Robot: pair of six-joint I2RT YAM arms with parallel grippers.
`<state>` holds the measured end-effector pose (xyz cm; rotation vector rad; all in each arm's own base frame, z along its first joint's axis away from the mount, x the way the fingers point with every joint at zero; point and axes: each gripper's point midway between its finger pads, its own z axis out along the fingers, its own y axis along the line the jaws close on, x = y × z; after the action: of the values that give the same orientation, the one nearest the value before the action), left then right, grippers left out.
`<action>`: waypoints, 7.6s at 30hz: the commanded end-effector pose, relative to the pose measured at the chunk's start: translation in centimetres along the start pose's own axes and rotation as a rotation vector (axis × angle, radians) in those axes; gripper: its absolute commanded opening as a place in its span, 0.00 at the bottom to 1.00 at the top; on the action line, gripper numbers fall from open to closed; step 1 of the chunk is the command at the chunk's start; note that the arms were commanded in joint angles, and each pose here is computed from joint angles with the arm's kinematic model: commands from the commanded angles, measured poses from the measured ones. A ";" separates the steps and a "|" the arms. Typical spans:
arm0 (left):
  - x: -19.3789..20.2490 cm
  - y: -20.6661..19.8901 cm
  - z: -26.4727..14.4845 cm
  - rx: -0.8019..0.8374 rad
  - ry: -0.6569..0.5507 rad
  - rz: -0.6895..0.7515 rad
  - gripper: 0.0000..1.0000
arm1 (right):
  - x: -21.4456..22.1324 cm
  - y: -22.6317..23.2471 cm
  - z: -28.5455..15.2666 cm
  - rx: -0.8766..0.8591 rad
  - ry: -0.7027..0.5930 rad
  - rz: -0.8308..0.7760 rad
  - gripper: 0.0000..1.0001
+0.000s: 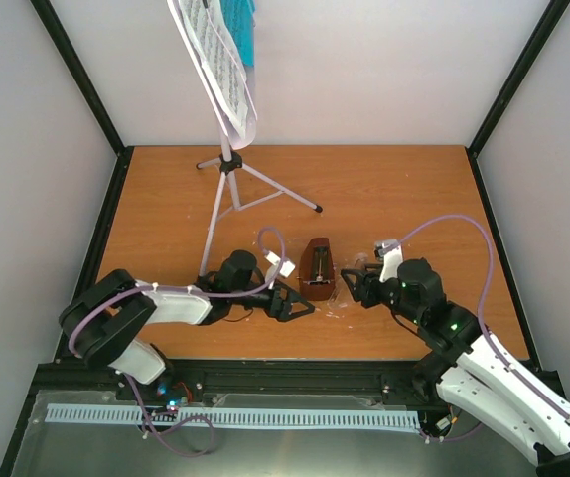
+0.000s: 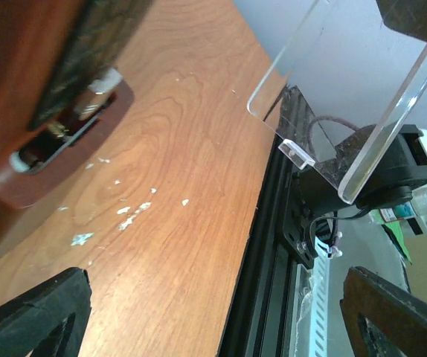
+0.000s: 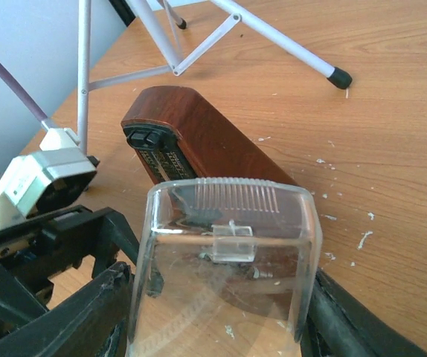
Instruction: Pack up the instrument practice props
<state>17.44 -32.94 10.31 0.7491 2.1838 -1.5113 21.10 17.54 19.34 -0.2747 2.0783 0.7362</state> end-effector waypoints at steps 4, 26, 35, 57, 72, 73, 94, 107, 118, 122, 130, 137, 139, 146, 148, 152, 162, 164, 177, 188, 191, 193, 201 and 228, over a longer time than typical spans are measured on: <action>-2.2 -3.2 2.5 0.125 -0.040 0.131 0.92 | -0.6 -0.9 -1.2 0.054 -0.046 0.016 0.55; -3.1 0.1 1.7 -0.095 -0.113 0.067 0.95 | -0.9 -1.3 -1.5 0.069 -0.090 0.021 0.56; -4.1 -0.5 4.6 -0.003 -0.073 0.114 0.95 | -1.2 -1.7 -1.7 0.087 -0.125 -0.026 0.57; -18.5 -4.4 -12.5 -0.162 -0.262 0.214 0.99 | -3.0 0.6 0.7 -0.053 -0.378 -0.363 0.55; -20.7 -0.8 -15.1 -0.444 -0.351 0.420 1.00 | -1.3 1.2 1.5 -0.123 -0.461 -0.458 0.55; -20.6 -1.0 -15.2 -0.441 -0.353 0.422 1.00 | -1.2 1.2 1.6 -0.125 -0.458 -0.464 0.55; -20.0 -1.8 -16.9 -0.493 -0.407 0.415 0.99 | -1.7 0.8 2.8 -0.063 -0.482 -0.566 0.55; -19.9 -2.0 -17.2 -0.504 -0.418 0.421 0.99 | -1.5 0.8 2.9 -0.065 -0.469 -0.563 0.55; -19.6 0.3 -15.7 -0.498 -0.365 0.373 0.99 | -2.2 1.4 1.7 -0.089 -0.520 -0.558 0.55; -19.6 0.2 -15.7 -0.499 -0.368 0.376 0.99 | -1.7 1.1 2.2 -0.078 -0.501 -0.561 0.55; -19.6 -0.2 -15.8 -0.491 -0.372 0.381 0.99 | -0.5 0.2 3.6 -0.064 -0.452 -0.527 0.55; -19.7 -0.4 -16.1 -0.499 -0.381 0.392 0.99 | -0.2 0.2 4.0 -0.071 -0.443 -0.509 0.55; -19.7 -0.4 -16.1 -0.499 -0.381 0.391 0.99 | -0.3 0.2 4.0 -0.069 -0.450 -0.507 0.55; -19.7 -0.3 -16.0 -0.499 -0.378 0.390 1.00 | 0.2 0.2 4.3 -0.081 -0.442 -0.497 0.55; -19.6 -0.2 -16.0 -0.499 -0.377 0.389 1.00 | 0.3 0.2 4.4 -0.078 -0.445 -0.494 0.55; -19.6 -0.1 -15.9 -0.499 -0.373 0.384 0.99 | 0.4 0.1 4.6 -0.066 -0.443 -0.492 0.55; -19.5 0.0 -15.8 -0.493 -0.368 0.380 0.99 | 1.2 -1.1 5.5 0.013 -0.412 -0.505 0.54; -19.5 0.0 -15.8 -0.492 -0.368 0.380 0.99 | 1.3 -1.3 5.6 0.026 -0.406 -0.504 0.54; -19.5 0.0 -15.9 -0.499 -0.370 0.388 0.99 | 1.2 -1.3 6.4 0.053 -0.393 -0.533 0.54; -19.5 0.0 -15.8 -0.499 -0.370 0.387 0.99 | 2.1 -1.2 7.4 0.032 -0.346 -0.530 0.54; -19.5 0.0 -15.9 -0.500 -0.370 0.388 0.99 | 2.3 -1.2 7.5 0.028 -0.333 -0.528 0.54; -19.5 0.0 -15.8 -0.499 -0.369 0.388 1.00 | 2.5 -1.1 7.6 0.024 -0.325 -0.524 0.54; -19.5 -0.1 -15.9 -0.497 -0.370 0.387 0.99 | 3.2 -1.2 7.8 0.019 -0.294 -0.514 0.55; -19.3 0.1 -15.6 -0.487 -0.361 0.378 0.99 | 2.2 -0.6 8.3 0.024 -0.257 -0.546 0.62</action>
<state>32.51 -22.33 26.19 0.6018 1.9202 -0.8062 26.23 21.75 16.02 -0.5930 1.5754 0.3995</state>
